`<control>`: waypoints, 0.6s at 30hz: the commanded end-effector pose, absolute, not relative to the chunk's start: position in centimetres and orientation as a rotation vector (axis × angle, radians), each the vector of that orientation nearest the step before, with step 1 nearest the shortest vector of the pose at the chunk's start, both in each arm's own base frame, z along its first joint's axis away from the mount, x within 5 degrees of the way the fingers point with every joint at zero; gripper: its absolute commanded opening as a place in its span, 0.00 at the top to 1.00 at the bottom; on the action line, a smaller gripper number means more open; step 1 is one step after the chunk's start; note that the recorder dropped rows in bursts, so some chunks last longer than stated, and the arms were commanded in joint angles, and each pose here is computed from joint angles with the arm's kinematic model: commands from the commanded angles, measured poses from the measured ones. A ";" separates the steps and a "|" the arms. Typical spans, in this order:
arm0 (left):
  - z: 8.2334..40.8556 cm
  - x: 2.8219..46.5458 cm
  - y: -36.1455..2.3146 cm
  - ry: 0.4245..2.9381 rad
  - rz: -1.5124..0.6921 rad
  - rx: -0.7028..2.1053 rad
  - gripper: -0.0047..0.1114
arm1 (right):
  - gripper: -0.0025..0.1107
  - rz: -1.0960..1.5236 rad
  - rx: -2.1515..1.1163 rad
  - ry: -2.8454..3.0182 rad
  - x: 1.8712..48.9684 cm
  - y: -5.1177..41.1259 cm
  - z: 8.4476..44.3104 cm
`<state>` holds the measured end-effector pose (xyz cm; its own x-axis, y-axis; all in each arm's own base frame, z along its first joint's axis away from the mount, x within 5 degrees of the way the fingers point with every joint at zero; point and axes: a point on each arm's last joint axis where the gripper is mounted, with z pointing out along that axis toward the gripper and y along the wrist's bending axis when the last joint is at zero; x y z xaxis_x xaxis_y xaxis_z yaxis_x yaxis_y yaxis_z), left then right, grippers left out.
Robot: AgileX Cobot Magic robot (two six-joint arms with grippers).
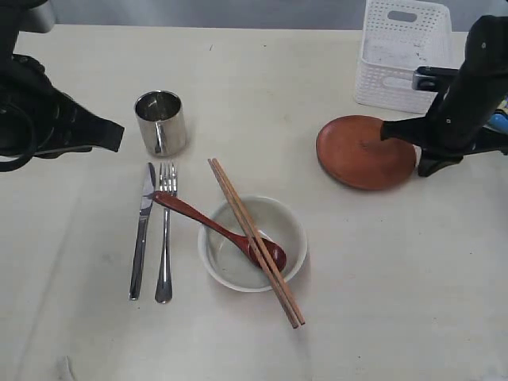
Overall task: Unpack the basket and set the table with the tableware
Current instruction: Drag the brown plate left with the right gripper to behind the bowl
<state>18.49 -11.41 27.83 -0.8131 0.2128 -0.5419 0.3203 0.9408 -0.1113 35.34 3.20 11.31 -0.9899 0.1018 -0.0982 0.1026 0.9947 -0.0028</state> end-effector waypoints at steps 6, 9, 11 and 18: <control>27.9 18.4 -11.4 2.541 -0.286 0.370 0.96 | 0.98 0.041 0.010 3.004 36.6 7.2 11.3; 27.9 18.4 -11.4 2.541 -0.286 0.370 0.96 | 0.98 0.060 -0.019 3.002 36.7 8.5 11.1; 27.9 18.4 -11.4 2.541 -0.286 0.370 0.96 | 0.98 0.086 -0.015 3.002 36.8 9.2 10.9; 27.9 18.4 -11.4 2.539 -0.290 0.368 0.96 | 0.98 0.200 -0.052 2.992 37.1 12.7 11.1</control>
